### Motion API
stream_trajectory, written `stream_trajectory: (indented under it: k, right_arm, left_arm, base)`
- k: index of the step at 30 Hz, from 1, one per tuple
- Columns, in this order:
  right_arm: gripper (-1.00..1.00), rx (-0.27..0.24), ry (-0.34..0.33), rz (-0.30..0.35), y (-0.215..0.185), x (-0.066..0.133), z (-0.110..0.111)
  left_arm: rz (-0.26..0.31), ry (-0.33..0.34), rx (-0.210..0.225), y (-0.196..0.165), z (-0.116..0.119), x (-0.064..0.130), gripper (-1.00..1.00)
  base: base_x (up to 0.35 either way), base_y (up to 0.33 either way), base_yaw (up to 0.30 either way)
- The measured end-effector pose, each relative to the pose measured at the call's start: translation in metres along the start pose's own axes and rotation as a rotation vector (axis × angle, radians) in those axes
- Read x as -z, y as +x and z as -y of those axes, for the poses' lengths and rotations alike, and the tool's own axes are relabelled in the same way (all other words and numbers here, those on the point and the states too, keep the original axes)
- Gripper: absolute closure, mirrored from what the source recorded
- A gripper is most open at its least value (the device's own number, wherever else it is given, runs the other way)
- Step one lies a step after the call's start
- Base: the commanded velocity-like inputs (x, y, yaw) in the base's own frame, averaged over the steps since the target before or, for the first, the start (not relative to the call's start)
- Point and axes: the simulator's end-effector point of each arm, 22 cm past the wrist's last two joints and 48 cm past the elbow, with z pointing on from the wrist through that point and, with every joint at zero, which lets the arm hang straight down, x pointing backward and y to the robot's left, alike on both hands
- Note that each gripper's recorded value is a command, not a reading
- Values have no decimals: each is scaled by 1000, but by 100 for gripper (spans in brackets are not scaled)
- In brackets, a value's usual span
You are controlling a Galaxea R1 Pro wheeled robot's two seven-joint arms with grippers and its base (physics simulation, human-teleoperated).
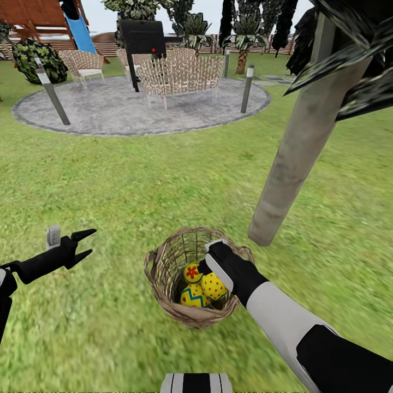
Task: Take the three Easter eggs out of the wicker basket on the lawn in the garden, then place them on the lawn next to a single tree (choose any tree) so that all three eggs are next to the same tree and none are left in the basket.
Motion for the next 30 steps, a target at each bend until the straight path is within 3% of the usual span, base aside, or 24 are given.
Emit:
stream_trajectory:
  k: [15,22,30]
  right_arm:
    - [-100,-4,-9,-25,9,-13,-2]
    - [-100,-85,-34,-33,8,-17,5]
    - [-100,-94,-41,-42,11,-23,4]
  left_arm:
    - [-10,-20,11,3,-13,-6,-100]
    - [-14,-29,16,5,-19,-8,-100]
    - [-18,-39,21,7,-26,-11,-100]
  base:
    - [0,0,0]
    - [0,0,0]
    - [0,0,0]
